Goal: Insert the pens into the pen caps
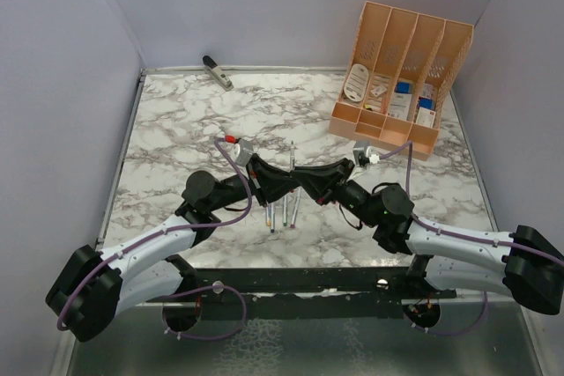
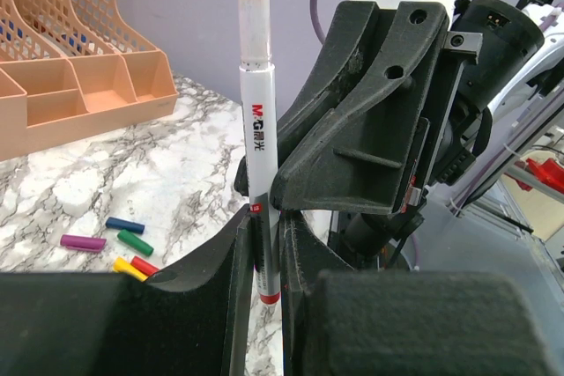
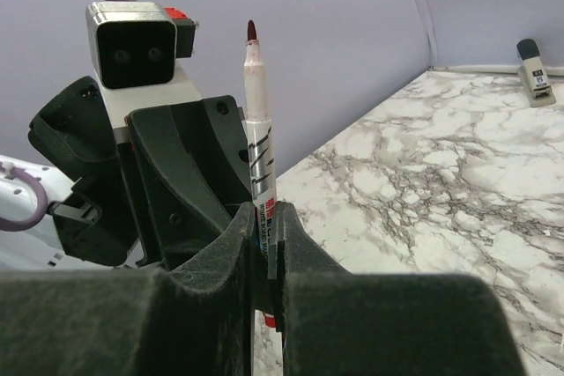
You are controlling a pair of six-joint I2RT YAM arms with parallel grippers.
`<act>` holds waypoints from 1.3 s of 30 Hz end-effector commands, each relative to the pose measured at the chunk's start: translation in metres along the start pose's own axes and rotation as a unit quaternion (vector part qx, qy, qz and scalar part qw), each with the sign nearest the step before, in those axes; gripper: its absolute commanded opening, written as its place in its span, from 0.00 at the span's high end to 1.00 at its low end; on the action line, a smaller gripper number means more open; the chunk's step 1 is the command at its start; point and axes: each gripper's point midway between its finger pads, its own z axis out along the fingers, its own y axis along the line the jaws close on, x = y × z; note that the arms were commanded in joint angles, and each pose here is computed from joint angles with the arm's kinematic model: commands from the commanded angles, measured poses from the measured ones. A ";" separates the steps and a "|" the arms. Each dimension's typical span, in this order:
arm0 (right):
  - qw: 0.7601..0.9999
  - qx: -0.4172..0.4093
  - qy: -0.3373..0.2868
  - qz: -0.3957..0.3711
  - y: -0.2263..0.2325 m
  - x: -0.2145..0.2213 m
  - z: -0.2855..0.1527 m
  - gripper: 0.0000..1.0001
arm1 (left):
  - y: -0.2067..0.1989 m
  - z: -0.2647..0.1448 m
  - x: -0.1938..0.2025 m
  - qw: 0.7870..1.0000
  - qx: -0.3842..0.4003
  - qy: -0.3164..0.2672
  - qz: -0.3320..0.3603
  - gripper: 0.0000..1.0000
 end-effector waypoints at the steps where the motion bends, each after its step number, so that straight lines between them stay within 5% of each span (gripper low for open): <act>1: 1.000 -0.009 0.002 -0.012 0.006 -0.006 0.003 0.99 | 0.002 0.008 -0.013 1.000 -0.003 -0.010 0.022 1.00; 3: 1.000 -0.010 0.001 -0.020 0.007 -0.009 0.003 0.95 | 0.006 0.008 -0.010 1.000 -0.013 -0.006 0.022 1.00; 11: 0.997 0.014 -0.015 -0.070 0.006 -0.041 -0.007 0.47 | 0.035 0.000 0.008 0.995 -0.092 0.030 0.012 1.00; 15: 0.994 0.056 -0.033 -0.092 -0.003 -0.064 -0.023 0.42 | 0.050 -0.010 0.022 0.990 -0.133 0.046 0.003 1.00; 19: 0.976 0.185 -0.025 -0.113 -0.045 -0.076 -0.048 0.44 | 0.055 -0.023 0.028 0.986 -0.158 0.049 0.012 1.00; 22: 0.934 0.327 0.029 -0.139 -0.091 -0.067 -0.072 0.72 | 0.060 -0.037 0.034 0.981 -0.186 0.058 0.017 1.00; 24: 0.901 0.392 0.096 -0.156 -0.113 -0.047 -0.088 0.81 | 0.064 -0.046 0.039 0.976 -0.205 0.069 0.019 1.00; 29: 0.852 0.445 0.225 -0.161 -0.138 0.013 -0.106 0.86 | 0.076 -0.065 0.056 0.959 -0.259 0.117 0.003 1.00; 32: 0.826 0.472 0.272 -0.141 -0.154 0.044 -0.115 0.97 | 0.083 -0.073 0.066 0.946 -0.292 0.139 -0.022 1.00; 39: 0.813 0.458 0.338 -0.121 -0.171 0.089 -0.120 0.95 | 0.077 -0.077 0.068 0.953 -0.274 0.128 -0.015 1.00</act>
